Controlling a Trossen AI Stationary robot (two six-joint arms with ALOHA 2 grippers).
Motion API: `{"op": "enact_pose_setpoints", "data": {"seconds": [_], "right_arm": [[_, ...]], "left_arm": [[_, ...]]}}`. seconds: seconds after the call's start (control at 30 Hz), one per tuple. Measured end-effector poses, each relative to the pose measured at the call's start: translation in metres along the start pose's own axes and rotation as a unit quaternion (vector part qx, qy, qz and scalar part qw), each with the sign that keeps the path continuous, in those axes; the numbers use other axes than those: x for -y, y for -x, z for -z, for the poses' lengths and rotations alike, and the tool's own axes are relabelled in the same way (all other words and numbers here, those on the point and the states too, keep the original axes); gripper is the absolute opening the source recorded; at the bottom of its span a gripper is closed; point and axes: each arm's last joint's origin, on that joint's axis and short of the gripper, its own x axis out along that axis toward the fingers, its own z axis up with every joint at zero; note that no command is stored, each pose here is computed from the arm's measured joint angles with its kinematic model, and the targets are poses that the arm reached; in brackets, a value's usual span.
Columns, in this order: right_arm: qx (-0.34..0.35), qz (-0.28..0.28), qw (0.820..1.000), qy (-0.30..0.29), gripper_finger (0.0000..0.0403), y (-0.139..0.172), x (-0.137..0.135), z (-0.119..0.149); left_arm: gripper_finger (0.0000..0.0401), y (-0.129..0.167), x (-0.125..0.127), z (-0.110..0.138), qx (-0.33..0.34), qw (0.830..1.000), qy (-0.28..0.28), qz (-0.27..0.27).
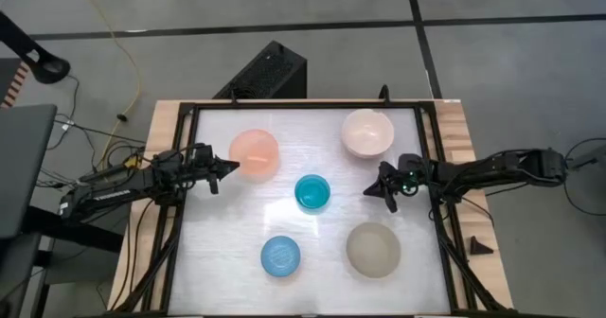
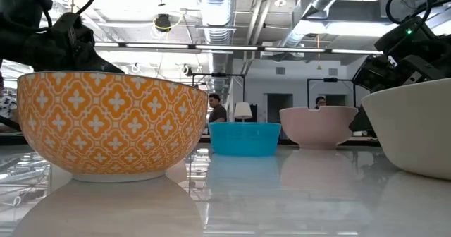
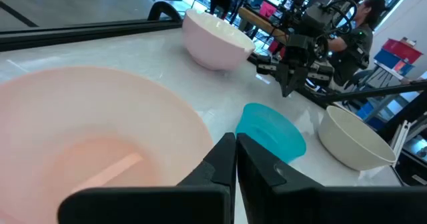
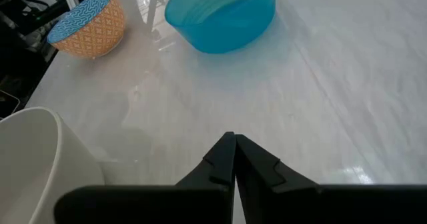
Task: Nest bowls inside each other
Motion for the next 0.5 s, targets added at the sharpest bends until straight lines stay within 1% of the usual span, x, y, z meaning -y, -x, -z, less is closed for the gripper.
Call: {"op": "enact_pose_setpoints", "data": {"seconds": [0.23, 0.37, 0.5], "right_arm": [[0.0, 0.0, 1.0, 0.0, 0.004, 0.0, 0.0, 0.0], [0.0, 0.0, 1.0, 0.0, 0.004, 0.0, 0.0, 0.0], [0.0, 0.0, 1.0, 0.0, 0.004, 0.0, 0.0, 0.0]], "left_arm": [[0.0, 0.0, -0.0002, 0.0, 0.001, 1.0, 0.0, -0.003], [0.0, 0.0001, -0.0018, -0.0008, 0.015, 0.999, 0.002, -0.031], [0.0, 0.0002, -0.0028, -0.0023, 0.033, 0.998, 0.034, -0.052]]}}
